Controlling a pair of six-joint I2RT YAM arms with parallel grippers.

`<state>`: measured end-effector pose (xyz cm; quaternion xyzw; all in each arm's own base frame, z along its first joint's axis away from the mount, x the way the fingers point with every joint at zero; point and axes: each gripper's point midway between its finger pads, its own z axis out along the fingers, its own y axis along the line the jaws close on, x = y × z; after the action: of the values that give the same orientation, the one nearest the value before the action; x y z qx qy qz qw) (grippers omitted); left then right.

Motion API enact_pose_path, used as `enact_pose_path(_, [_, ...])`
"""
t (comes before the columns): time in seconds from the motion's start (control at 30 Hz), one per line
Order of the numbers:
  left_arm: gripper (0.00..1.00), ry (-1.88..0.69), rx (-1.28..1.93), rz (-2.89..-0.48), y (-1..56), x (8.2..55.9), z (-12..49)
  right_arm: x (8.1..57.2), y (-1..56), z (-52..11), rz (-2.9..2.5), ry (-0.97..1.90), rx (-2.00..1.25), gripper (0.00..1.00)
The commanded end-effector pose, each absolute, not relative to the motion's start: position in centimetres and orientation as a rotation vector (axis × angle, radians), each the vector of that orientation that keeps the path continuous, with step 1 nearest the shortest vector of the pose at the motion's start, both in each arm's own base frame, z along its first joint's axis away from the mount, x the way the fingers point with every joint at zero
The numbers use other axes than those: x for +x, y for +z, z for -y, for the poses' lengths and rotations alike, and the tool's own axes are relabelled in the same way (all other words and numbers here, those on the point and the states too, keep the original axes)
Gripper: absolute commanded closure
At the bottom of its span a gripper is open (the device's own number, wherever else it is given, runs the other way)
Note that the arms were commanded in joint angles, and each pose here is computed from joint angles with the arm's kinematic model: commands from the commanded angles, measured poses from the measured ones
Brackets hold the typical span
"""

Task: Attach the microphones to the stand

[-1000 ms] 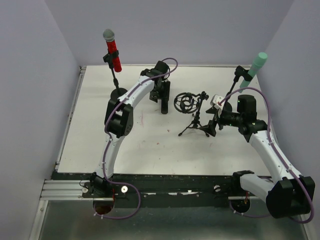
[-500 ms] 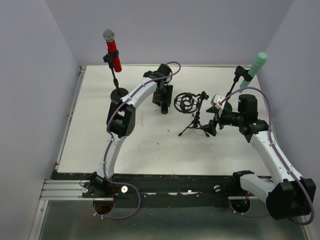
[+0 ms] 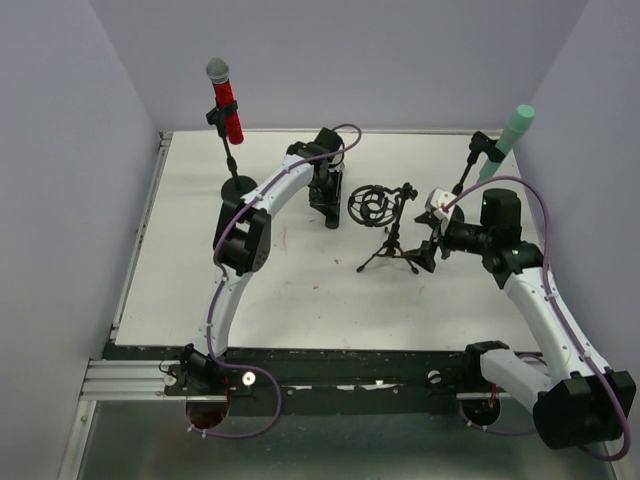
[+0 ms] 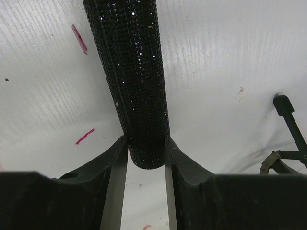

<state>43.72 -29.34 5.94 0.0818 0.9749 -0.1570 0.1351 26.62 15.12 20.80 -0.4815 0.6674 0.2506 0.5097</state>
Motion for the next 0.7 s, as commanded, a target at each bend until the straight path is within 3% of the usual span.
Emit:
enact_pose_path(0.0, [0.65,-0.450,0.269,-2.891,5.6,41.4,28.6,26.3,21.9,-15.0,-1.588,0.590,-1.163,0.00])
enact_pose_path(0.47, [0.64,-0.416,0.279,-2.898,5.5,31.9,22.8,26.0,22.0,-15.0,-1.574,0.589,-1.173,0.00])
enact_pose_path(0.5, [0.61,-0.393,0.274,-2.887,5.5,31.9,22.4,26.1,22.0,-15.1,-1.573,0.593,-1.174,0.00])
enact_pose_path(0.67, [0.19,-0.443,0.255,-2.822,6.7,34.0,22.7,26.0,22.0,-15.1,-1.575,0.596,-1.173,0.00])
